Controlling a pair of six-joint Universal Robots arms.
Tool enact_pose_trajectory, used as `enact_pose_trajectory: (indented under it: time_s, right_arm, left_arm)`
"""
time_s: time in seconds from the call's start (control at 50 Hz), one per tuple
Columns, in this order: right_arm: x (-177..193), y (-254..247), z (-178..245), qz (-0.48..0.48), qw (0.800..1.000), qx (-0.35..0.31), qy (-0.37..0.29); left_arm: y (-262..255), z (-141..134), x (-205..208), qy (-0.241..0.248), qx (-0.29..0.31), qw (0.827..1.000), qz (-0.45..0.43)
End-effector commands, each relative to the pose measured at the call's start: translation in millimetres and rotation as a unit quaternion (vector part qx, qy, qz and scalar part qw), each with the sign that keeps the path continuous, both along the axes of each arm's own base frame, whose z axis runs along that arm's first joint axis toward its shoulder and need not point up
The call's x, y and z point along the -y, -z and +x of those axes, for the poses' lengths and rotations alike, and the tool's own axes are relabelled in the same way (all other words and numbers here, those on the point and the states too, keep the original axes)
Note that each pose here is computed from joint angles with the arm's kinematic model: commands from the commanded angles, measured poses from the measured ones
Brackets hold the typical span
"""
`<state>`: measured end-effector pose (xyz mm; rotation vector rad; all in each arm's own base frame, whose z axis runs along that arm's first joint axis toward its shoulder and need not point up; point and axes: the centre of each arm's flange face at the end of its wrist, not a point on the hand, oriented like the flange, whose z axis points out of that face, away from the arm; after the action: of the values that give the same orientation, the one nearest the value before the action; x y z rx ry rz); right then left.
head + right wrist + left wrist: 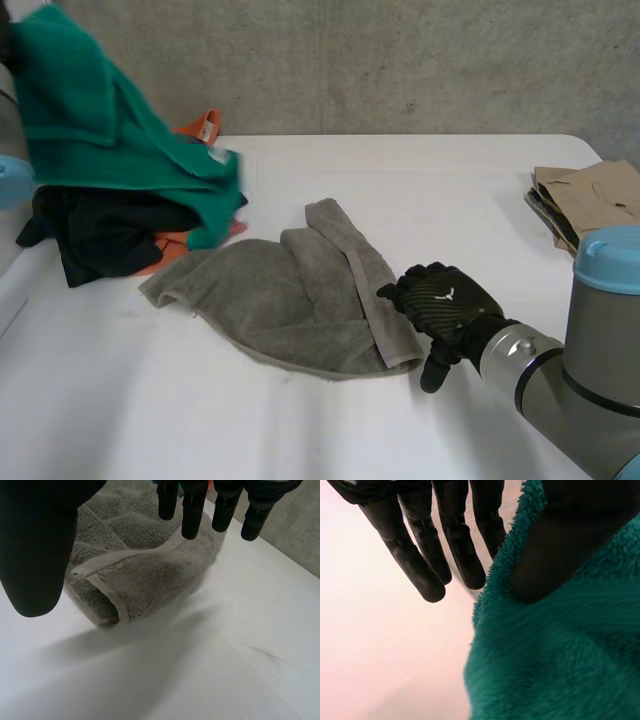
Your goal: Fold the laundry.
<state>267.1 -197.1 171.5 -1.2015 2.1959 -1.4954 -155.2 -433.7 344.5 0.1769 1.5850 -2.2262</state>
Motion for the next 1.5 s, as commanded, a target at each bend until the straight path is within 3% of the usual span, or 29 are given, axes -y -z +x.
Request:
enact_pose_trajectory:
  time_s: [0.02, 0.08, 0.18, 0.34, 0.4, 0.48, 0.5, 0.66, 0.86, 1.0, 1.12, 1.24, 1.34, 1.5]
  right_arm:
    - [-1.0, 2.1, 6.9, 0.0, 1.0, -0.001, -0.009]
    - [-2.3, 4.4, 10.3, 0.004, 1.0, -0.004, -0.01]
    - [-5.1, 7.9, 13.3, 0.0, 1.0, -0.016, -0.007]
    - [-12.9, 9.3, 23.6, -0.018, 0.999, -0.034, -0.026]
    - [-14.9, 8.1, 29.1, -0.036, 0.997, -0.048, -0.052]
    - [-15.2, 9.5, 34.8, -0.069, 0.989, -0.084, -0.097]
    - [-14.7, 10.1, 36.0, -0.083, 0.985, -0.102, -0.114]
    - [-9.8, 18.5, 40.6, -0.153, 0.954, -0.185, -0.177]
    - [5.9, 40.1, 50.4, -0.213, 0.93, -0.227, -0.196]
    - [24.8, 39.9, 49.7, -0.274, 0.928, -0.218, -0.128]
    - [26.5, 6.4, 36.8, -0.302, 0.935, -0.174, -0.068]
    - [33.8, -21.1, 13.0, -0.265, 0.955, -0.134, 0.006]
    - [39.4, -45.1, -11.2, -0.202, 0.972, -0.101, 0.061]
    - [37.9, -89.4, -30.9, -0.166, 0.98, -0.07, 0.089]
  left_arm:
    - [37.6, 21.4, 30.5, -0.032, 0.012, 0.998, 0.043]
    - [58.0, 21.8, 37.2, -0.044, 0.027, 0.997, 0.06]
    - [84.4, 2.6, 22.6, -0.021, 0.042, 0.993, 0.105]
    - [72.3, -26.4, -35.3, 0.068, 0.058, 0.989, 0.114]
    - [67.9, -36.5, -64.4, 0.125, 0.067, 0.982, 0.125]
    - [76.7, -44.7, -102.8, 0.195, 0.073, 0.963, 0.171]
    - [86.1, -46.4, -118.5, 0.22, 0.072, 0.951, 0.203]
    - [135.2, -53.3, -170.0, 0.295, 0.07, 0.898, 0.319]
    - [182.2, -51.0, -149.3, 0.278, 0.082, 0.884, 0.366]
    - [200.8, -59.0, -144.5, 0.287, 0.093, 0.872, 0.385]
    - [218.3, -72.2, -140.6, 0.297, 0.103, 0.863, 0.396]
    - [227.8, -78.8, -131.7, 0.266, 0.132, 0.874, 0.384]
    - [204.5, -73.2, -119.2, 0.203, 0.145, 0.913, 0.323]
    - [123.8, -77.7, -141.3, 0.238, 0.081, 0.946, 0.203]
